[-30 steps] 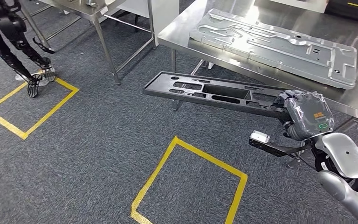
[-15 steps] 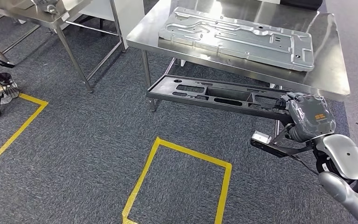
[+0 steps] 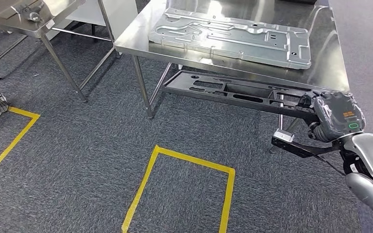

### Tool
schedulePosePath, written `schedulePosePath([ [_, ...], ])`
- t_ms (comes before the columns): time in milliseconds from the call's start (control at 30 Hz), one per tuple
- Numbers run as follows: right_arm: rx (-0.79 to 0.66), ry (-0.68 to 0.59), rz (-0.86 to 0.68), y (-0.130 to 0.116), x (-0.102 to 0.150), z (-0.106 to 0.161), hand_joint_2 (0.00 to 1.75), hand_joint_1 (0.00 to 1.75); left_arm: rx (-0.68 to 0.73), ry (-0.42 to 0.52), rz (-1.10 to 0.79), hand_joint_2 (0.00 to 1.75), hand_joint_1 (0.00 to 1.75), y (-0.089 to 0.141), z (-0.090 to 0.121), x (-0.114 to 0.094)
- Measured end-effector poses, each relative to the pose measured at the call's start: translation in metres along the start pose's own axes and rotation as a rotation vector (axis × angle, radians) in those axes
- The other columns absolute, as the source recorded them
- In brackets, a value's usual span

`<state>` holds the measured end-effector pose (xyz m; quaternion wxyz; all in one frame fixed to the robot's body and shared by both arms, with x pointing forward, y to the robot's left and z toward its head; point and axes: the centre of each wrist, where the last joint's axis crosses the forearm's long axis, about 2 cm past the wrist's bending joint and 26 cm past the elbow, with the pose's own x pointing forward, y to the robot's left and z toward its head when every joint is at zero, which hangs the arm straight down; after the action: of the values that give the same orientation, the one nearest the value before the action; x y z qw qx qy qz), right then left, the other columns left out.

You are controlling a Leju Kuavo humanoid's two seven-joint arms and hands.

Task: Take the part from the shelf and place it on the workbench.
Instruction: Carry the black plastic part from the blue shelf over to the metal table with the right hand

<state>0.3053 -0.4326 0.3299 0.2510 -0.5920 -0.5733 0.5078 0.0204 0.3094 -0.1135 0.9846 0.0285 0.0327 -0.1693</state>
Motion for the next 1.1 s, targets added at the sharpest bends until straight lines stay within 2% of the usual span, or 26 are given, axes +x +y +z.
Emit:
schedulePosePath([
  [767,-0.042,0.002,0.084,-0.029,-0.018,-0.017,1.75,1.75,0.021,-0.006,-0.001,1.75,0.0,-0.001,0.0,-0.001],
  [1100,-0.032,0.008,0.092,-0.031,-0.022,-0.015,1.75,1.75,0.021,-0.027,-0.004,1.75,0.0,-0.003,0.0,-0.001],
])
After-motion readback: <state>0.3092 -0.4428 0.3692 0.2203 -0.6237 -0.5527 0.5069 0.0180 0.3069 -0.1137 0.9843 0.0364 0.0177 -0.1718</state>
